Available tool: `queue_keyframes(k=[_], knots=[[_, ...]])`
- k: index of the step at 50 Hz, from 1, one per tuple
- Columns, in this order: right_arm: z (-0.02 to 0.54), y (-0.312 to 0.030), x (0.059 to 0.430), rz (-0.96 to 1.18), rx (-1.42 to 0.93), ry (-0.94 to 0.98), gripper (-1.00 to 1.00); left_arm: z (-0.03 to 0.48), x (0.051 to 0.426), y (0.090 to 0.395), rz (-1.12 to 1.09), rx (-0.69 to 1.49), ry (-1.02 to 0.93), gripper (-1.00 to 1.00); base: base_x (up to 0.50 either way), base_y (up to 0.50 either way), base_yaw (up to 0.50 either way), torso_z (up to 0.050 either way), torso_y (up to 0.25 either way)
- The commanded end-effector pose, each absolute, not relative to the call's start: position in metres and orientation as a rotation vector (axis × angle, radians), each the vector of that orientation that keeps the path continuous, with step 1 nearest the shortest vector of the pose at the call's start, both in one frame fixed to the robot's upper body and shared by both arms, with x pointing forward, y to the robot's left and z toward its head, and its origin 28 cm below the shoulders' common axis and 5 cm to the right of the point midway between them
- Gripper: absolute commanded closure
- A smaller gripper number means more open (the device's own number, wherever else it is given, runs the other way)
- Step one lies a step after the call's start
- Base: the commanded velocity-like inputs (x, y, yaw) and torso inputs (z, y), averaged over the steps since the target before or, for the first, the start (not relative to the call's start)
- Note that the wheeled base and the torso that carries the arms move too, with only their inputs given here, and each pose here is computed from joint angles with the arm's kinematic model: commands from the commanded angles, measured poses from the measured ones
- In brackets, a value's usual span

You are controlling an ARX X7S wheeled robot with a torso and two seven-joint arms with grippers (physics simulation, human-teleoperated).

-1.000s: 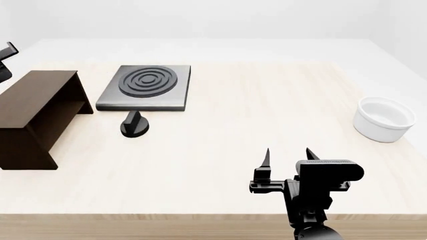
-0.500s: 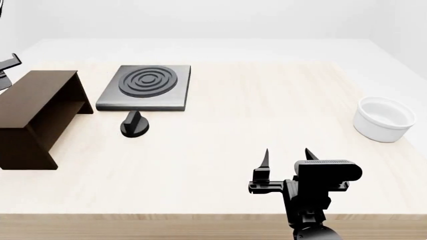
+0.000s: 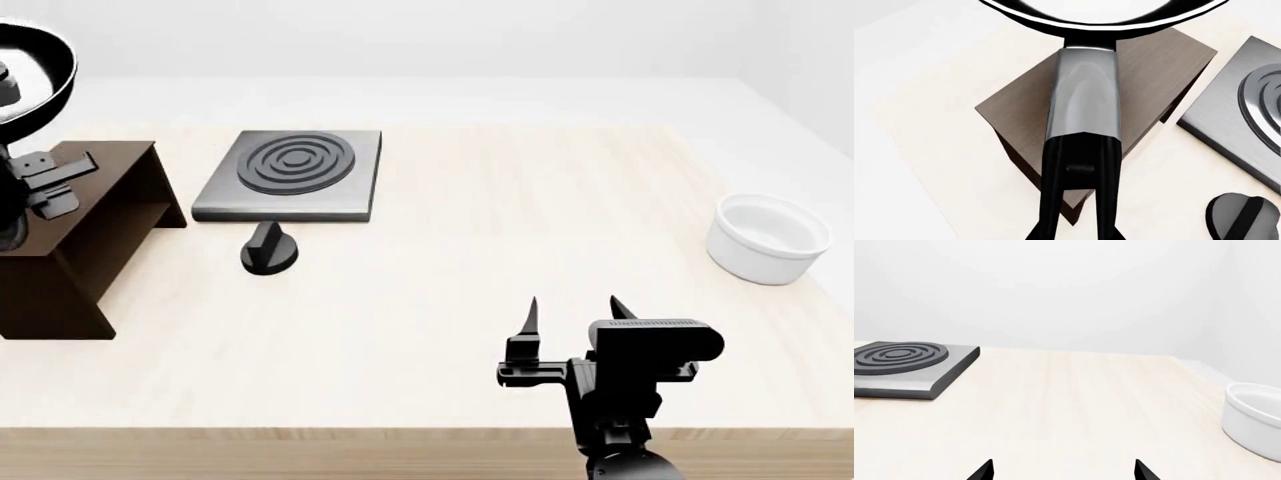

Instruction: Put the frying pan on top of the cabinet.

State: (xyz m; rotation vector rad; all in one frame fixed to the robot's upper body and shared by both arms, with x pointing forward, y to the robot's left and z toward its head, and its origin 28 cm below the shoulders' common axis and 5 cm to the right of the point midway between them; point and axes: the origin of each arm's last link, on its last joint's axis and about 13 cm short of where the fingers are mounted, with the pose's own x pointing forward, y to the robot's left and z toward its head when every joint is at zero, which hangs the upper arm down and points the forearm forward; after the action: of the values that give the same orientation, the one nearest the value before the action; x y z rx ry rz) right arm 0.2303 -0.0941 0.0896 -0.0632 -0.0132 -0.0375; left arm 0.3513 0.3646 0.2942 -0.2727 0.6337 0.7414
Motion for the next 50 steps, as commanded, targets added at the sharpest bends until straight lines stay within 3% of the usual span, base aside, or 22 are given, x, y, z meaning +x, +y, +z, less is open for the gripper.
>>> queue_keyframes(k=[1,28,29,44,50], knots=[[0.090,-0.094,0.230,-0.038,-0.062,-0.013,-1.00,0.276,0.369,0.363,0.739,-0.260,0.644,1.00,0.00,0.00,0.00,0.000,0.000],[0.089,-0.094,0.230,-0.040,-0.063,-0.013,-1.00,0.261,0.379,0.362,0.734,-0.262,0.681,1.00,0.00,0.00,0.00,0.000,0.002],[0.089,-0.095,0.230,-0.040,-0.062,-0.012,-1.00,0.261,0.379,0.362,0.734,-0.259,0.679,-1.00,0.00,0.00,0.00,0.000,0.000],[0.088,-0.094,0.231,-0.040,-0.064,-0.010,-1.00,0.299,0.359,0.358,0.707,-0.247,0.578,-1.00,0.00,0.00,0.00,0.000,0.000],[0.088,-0.093,0.231,-0.036,-0.067,-0.009,-1.00,0.334,0.337,0.346,0.674,-0.218,0.452,-1.00,0.00,0.00,0.00,0.000,0.000]])
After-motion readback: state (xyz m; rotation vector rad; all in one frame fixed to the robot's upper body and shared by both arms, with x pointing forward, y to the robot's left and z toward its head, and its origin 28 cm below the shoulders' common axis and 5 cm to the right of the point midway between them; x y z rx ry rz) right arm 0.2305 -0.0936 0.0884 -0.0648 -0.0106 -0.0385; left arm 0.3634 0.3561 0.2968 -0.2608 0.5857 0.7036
